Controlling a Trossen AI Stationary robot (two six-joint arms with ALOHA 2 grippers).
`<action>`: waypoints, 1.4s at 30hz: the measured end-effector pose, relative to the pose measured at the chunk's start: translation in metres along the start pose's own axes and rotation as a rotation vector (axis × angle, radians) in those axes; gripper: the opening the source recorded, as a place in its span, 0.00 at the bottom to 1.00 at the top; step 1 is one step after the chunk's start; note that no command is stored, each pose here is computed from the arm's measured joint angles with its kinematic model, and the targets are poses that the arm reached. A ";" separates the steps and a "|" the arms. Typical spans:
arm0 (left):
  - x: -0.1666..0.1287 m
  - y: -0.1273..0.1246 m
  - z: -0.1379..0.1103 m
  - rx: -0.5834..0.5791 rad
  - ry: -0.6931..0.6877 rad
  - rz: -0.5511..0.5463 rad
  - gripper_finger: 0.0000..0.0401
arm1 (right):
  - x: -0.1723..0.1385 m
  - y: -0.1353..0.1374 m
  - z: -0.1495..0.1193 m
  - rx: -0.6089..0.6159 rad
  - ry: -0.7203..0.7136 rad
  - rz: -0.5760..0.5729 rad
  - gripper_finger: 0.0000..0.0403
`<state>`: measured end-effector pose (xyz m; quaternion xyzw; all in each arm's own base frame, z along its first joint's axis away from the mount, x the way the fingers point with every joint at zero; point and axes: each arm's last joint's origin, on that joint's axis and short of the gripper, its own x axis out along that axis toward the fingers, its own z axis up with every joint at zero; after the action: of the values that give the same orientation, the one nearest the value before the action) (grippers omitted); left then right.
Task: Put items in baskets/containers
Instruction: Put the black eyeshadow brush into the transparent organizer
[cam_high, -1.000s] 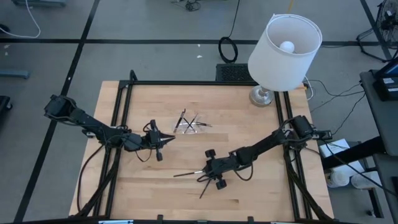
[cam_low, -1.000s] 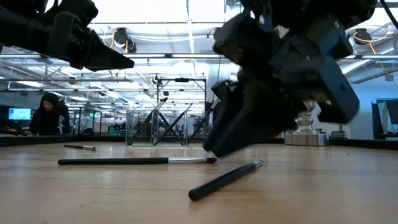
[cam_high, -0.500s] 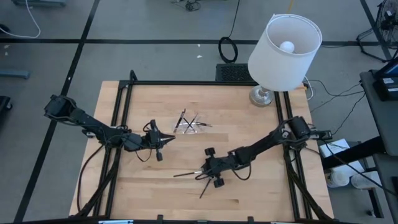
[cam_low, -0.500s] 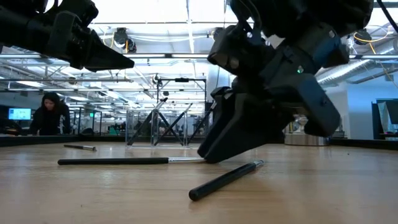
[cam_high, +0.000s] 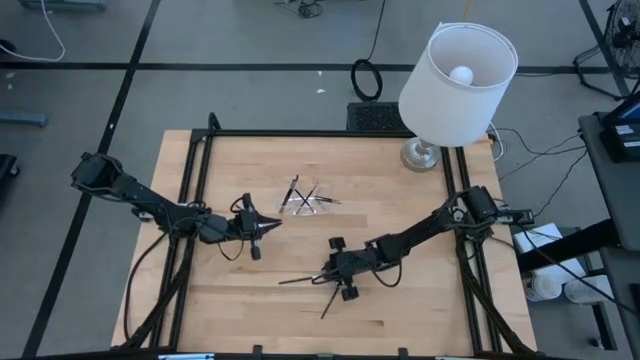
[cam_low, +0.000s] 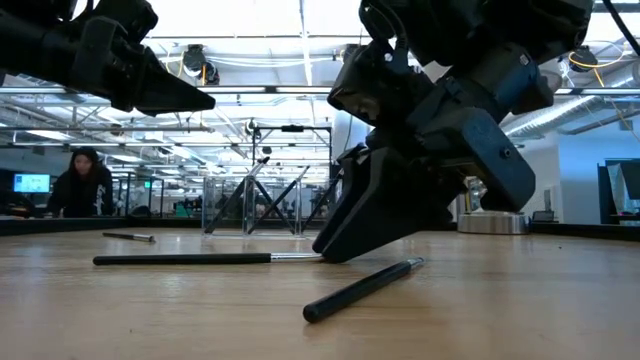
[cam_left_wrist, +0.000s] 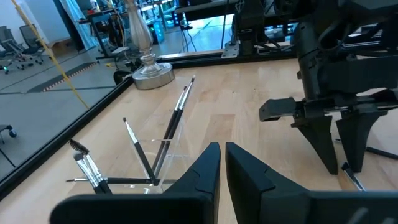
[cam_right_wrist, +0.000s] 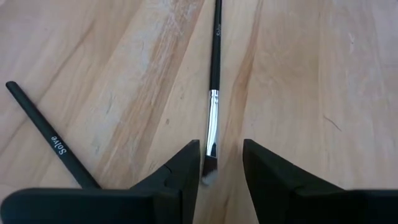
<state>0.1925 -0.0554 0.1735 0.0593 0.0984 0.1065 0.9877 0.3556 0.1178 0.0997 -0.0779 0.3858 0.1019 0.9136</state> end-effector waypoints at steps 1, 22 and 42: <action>0.000 0.000 0.000 0.000 0.000 0.000 0.09 | 0.000 0.000 0.000 0.002 0.003 0.003 0.29; 0.000 0.000 0.000 -0.032 0.002 -0.002 0.09 | 0.001 -0.005 -0.002 -0.039 0.008 0.090 0.01; 0.000 -0.001 0.000 -0.045 0.003 -0.023 0.09 | -0.058 0.007 0.093 -0.376 0.128 -0.177 0.00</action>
<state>0.1927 -0.0562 0.1733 0.0360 0.0979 0.0972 0.9898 0.3780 0.1376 0.2051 -0.2866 0.4087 0.0863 0.8622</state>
